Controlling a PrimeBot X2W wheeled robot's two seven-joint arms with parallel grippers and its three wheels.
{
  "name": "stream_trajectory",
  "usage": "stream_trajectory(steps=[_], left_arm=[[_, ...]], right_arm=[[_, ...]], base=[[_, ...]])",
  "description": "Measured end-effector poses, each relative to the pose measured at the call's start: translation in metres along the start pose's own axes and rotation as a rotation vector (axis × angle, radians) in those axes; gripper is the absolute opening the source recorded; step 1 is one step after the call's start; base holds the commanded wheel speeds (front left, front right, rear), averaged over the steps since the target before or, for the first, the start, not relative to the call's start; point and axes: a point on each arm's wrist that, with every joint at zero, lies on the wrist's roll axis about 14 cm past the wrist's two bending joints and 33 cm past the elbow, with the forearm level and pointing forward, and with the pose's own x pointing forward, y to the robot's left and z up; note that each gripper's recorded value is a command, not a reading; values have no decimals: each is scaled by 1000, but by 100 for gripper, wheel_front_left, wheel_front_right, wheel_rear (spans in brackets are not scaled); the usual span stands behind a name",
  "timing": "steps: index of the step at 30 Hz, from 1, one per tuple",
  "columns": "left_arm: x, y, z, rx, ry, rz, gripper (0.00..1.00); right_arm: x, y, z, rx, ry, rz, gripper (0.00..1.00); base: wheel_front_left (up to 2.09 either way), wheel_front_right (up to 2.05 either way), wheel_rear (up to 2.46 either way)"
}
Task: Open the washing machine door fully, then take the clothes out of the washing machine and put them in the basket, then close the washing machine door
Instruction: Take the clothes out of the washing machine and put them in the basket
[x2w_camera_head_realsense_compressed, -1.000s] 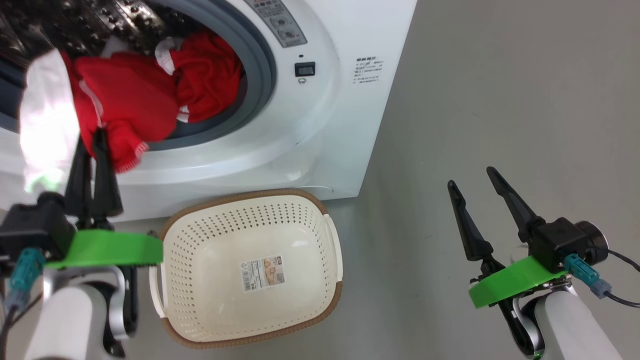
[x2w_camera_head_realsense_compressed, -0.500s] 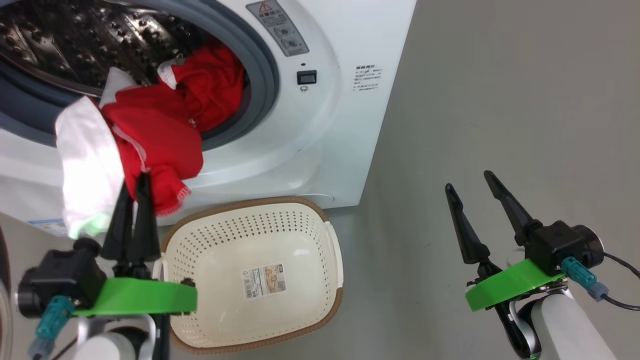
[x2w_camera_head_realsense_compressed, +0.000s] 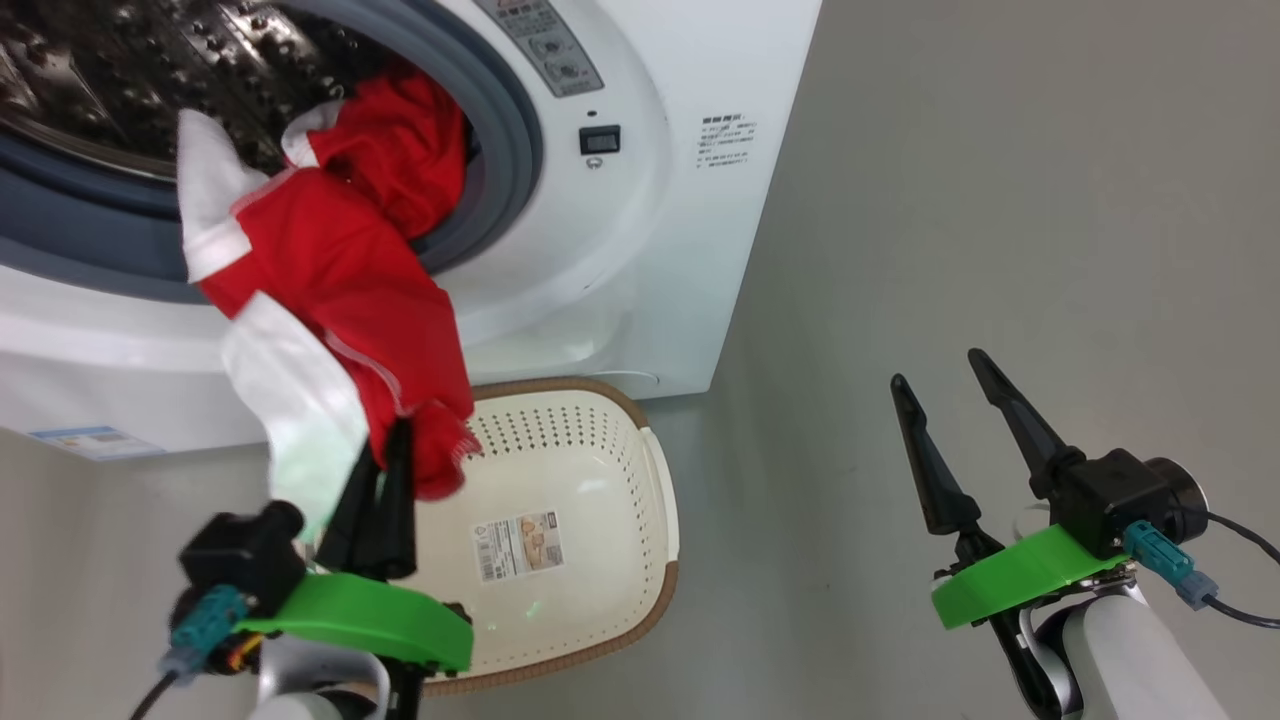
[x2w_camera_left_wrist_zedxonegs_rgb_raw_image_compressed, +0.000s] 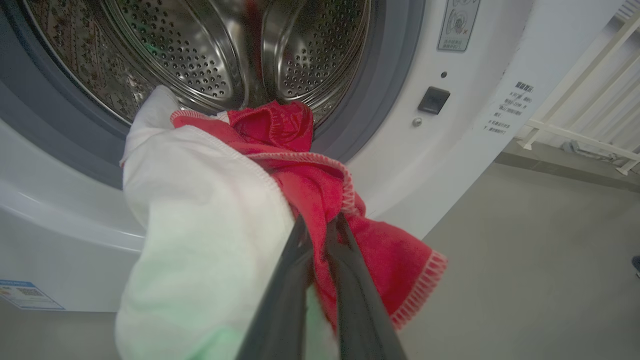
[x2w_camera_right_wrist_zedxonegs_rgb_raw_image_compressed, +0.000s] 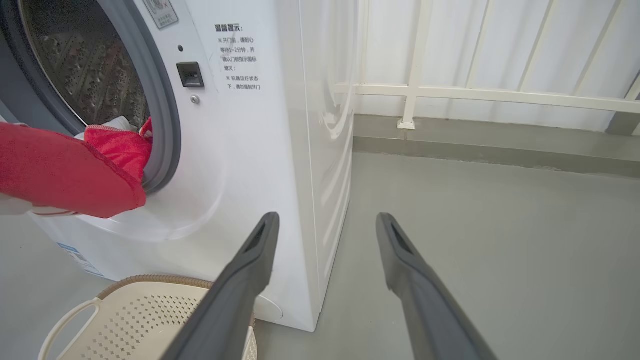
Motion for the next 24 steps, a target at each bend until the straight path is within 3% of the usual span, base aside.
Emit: stream_trajectory(steps=[5, 24], left_arm=[[3, 6, -49, -41, 145, 9, 0], [28, 16, -167, -126, 457, 41, 0]], right_arm=[[3, 2, -10, 5, 23, 7, 100], [21, -13, -34, 20, 72, -22, 100]], base=[[0, 0, 0], [0, 0, 0]])
